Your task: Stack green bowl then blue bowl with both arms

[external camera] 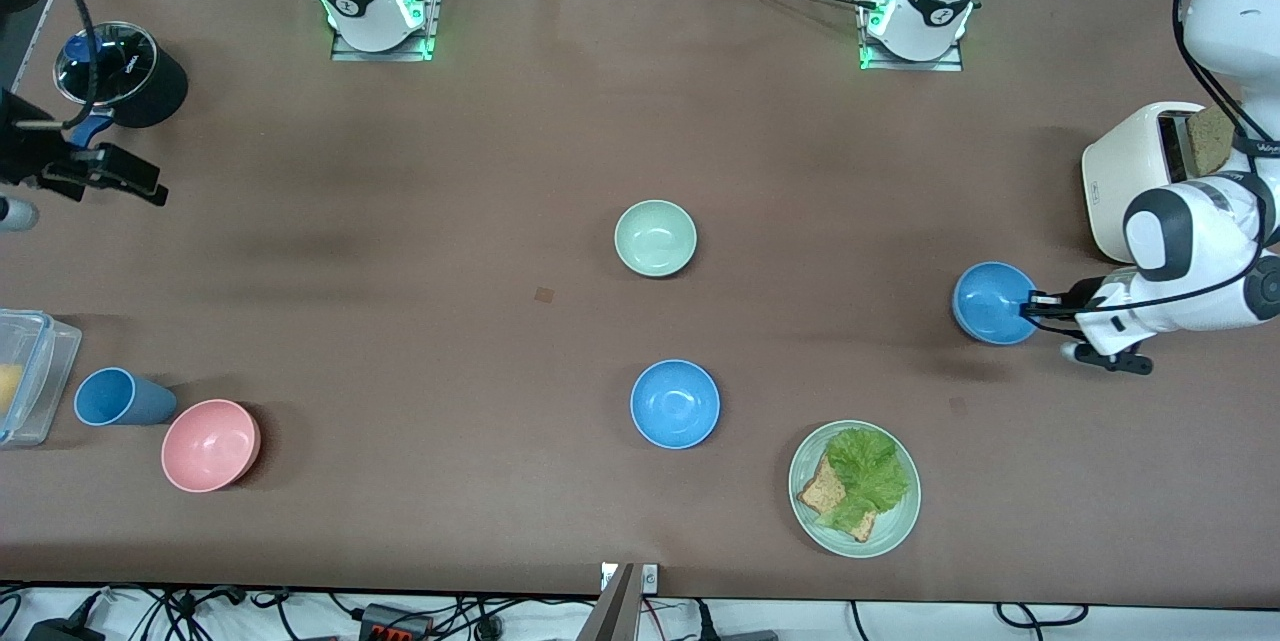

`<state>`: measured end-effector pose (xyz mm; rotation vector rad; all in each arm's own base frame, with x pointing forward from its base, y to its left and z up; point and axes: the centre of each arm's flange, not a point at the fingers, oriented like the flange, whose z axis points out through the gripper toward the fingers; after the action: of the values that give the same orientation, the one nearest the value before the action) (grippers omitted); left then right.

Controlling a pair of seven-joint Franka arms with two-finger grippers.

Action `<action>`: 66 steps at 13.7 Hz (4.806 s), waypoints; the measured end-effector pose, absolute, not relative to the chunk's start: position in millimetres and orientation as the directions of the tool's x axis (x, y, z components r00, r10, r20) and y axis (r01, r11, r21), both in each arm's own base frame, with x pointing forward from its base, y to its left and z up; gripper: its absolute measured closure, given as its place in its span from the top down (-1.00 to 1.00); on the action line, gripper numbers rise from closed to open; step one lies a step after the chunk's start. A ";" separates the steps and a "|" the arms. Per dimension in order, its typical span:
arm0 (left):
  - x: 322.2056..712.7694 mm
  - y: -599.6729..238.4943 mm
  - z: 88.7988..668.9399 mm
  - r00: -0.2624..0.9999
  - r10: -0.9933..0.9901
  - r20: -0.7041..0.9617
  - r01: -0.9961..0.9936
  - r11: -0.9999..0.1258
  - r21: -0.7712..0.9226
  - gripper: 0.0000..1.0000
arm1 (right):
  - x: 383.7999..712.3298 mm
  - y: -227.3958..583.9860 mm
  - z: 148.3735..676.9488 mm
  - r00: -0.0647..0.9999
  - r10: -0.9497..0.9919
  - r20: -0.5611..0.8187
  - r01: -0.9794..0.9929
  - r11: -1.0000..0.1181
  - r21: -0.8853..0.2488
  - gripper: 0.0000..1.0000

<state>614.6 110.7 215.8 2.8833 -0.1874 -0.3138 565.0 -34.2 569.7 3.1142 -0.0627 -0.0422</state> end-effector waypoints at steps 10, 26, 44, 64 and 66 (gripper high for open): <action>591.3 -174.1 326.2 0.923 0.216 -0.319 0.304 -0.916 0.261 -0.90 | 565.8 -30.6 570.5 1.000 0.003 -0.006 0.004 -0.999 0.046 1.00; 464.4 -382.4 281.7 0.811 0.517 -0.273 0.581 -0.762 0.285 -0.90 | 570.6 -27.7 570.6 1.000 0.017 -0.003 0.017 -0.999 0.041 1.00; 447.4 -383.9 255.1 0.826 0.504 -0.252 0.561 -0.777 0.286 -0.90 | 570.3 -26.0 568.8 1.000 0.019 -0.013 0.020 -0.999 0.041 1.00; 512.4 -355.8 298.4 0.767 0.575 -0.285 0.631 -0.757 0.170 -0.37 | 570.7 -27.9 567.2 1.000 0.016 -0.017 0.017 -0.999 0.041 1.00; 533.3 -339.8 318.8 0.757 0.584 -0.292 0.639 -0.755 0.146 -0.37 | 570.7 -28.2 567.2 1.000 0.015 -0.017 0.016 -0.999 0.041 1.00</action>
<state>533.3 -339.8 318.8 2.7178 0.9619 -0.3351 570.7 -28.2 567.2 3.1005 0.0245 -0.0258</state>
